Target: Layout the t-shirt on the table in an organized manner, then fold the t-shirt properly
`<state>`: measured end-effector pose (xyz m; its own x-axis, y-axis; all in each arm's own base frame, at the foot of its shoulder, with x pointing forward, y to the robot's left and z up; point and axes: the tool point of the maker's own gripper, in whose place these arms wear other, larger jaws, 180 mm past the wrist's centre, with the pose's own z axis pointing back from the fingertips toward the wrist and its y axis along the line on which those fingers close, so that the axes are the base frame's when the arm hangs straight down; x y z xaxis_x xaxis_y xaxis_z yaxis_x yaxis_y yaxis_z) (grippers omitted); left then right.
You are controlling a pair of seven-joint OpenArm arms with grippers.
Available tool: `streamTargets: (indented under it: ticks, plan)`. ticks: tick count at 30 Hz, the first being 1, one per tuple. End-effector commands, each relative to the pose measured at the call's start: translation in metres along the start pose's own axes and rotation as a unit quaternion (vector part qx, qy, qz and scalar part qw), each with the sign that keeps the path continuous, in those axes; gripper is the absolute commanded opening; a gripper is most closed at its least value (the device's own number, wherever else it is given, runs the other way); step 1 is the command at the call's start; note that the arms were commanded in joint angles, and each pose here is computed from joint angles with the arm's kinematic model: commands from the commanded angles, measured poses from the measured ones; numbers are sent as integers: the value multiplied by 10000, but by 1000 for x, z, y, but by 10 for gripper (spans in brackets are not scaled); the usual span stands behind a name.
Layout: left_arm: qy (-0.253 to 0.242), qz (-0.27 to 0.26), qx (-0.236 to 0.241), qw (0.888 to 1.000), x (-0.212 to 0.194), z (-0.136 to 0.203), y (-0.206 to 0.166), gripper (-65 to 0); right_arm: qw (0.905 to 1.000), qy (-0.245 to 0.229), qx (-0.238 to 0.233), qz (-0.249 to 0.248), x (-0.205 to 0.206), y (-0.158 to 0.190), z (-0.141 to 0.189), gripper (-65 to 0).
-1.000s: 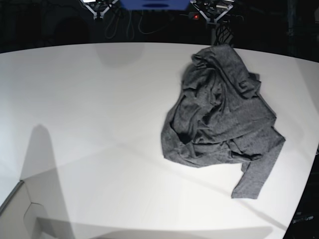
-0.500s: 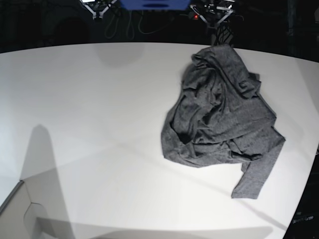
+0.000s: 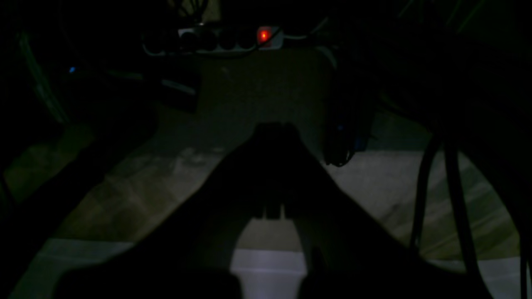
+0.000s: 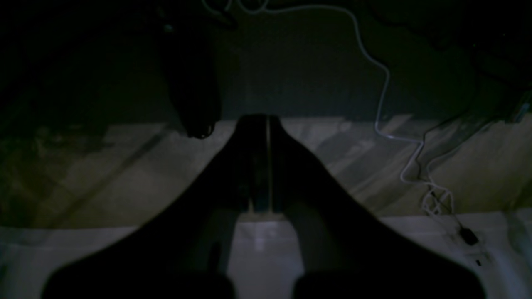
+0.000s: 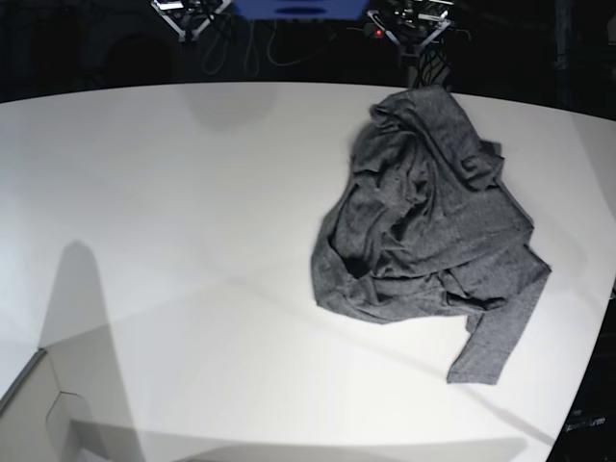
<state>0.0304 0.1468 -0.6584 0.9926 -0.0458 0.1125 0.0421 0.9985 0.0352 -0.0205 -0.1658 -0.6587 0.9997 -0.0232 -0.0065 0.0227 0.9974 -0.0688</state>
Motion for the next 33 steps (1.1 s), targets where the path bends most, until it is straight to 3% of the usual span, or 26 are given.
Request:
streamTargets:
  ticks: [1,5,8,14,18,28,33]
  plan:
    - [-8,7,45,10000,-4,1,5,-650,10000,19,-46,1,-2,-11,0,-650]
    - [90,-43,190,9998,-24,4,25,-650,9993,-286,-209,69,-5,-33,2,-650]
    - [-155,-81,199,9996,-29,8,28,-650,9975,-627,-300,141,-15,-46,6,-650]
    - [-556,-185,247,9980,-29,22,37,-650,9965,-730,-341,216,-47,-54,12,-650]
    - [-801,-230,171,9964,-34,37,30,-650,9930,-1077,-366,315,-49,-60,23,-650]
    - [-1544,-352,-71,9873,-27,108,11,-650,9655,-2441,-342,839,-16,-70,102,-650]
    - [-1813,-426,-122,9824,5,145,7,-650,9440,-3108,-268,1079,15,-67,147,-650]
